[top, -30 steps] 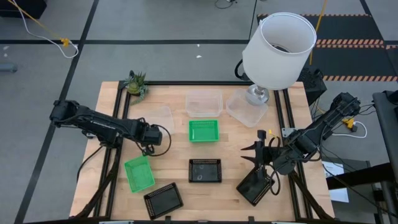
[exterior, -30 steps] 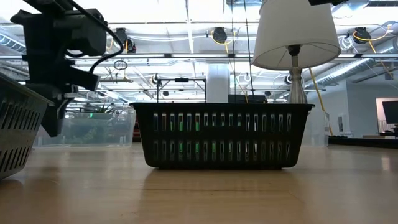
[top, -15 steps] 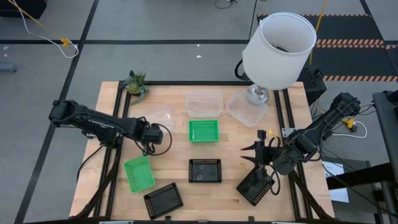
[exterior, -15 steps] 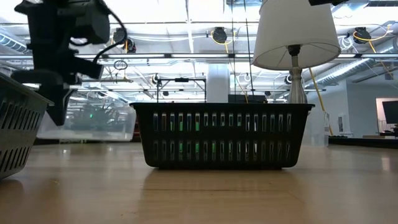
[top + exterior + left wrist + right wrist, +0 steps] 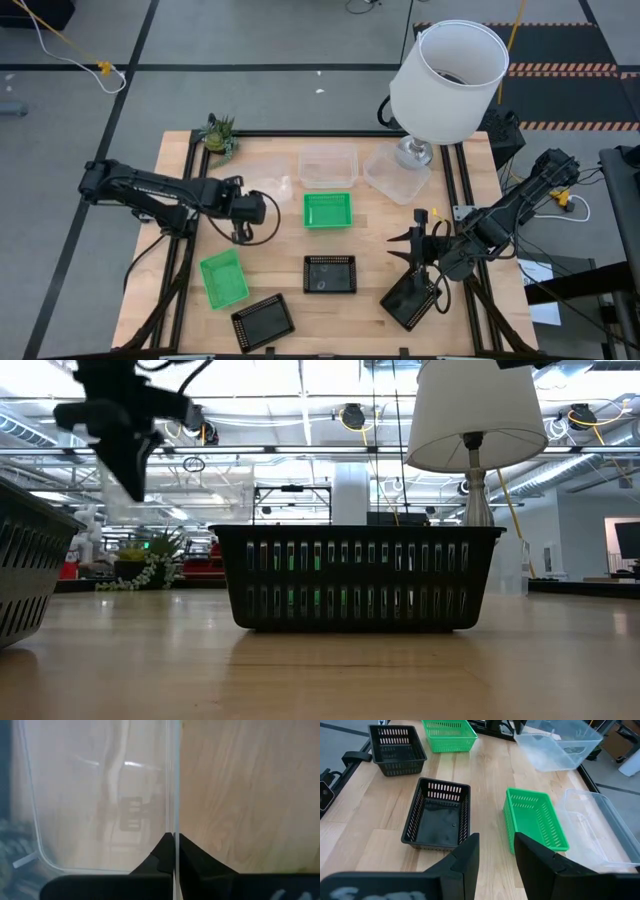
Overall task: Stack baskets by color
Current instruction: Stack the left transparent bin on top of the middle transparent bin
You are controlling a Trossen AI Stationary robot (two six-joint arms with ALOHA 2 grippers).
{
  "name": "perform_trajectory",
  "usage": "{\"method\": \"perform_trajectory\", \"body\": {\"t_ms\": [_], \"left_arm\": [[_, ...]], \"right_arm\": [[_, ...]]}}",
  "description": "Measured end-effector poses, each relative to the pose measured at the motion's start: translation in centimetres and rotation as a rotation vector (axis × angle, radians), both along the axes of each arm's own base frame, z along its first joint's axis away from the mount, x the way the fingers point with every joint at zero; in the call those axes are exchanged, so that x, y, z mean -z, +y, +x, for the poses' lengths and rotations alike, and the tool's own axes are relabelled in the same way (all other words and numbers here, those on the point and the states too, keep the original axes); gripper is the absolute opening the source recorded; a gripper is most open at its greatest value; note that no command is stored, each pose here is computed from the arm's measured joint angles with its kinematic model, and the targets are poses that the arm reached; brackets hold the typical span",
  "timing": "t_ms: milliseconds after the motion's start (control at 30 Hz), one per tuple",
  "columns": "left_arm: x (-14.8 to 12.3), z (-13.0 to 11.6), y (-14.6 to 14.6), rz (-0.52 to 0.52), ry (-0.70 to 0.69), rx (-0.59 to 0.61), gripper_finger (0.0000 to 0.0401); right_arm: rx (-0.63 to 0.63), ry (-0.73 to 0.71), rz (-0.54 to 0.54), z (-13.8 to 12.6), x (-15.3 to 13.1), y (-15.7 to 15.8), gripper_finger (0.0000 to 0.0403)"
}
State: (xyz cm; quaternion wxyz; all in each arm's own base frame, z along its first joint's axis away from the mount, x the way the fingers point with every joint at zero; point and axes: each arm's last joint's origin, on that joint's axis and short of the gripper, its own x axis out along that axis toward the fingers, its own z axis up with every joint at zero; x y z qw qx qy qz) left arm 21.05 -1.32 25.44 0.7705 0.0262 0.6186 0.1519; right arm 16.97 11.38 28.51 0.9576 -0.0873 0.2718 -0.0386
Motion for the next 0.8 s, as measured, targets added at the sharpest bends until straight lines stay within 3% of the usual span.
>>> {"method": "perform_trajectory", "body": {"t_ms": [400, 800], "left_arm": [[-5.0, 2.0, 1.2, 0.05, -0.115, 0.144, 0.0003], [-7.2, 6.1, 3.6, 0.118, -0.113, 0.224, 0.0004]], "right_arm": [[0.0, 0.0, 0.0, 0.0, 0.0, 0.0, 0.0115], [0.001, 0.002, 0.001, 0.0, 0.0, 0.0, 0.0115]]}}
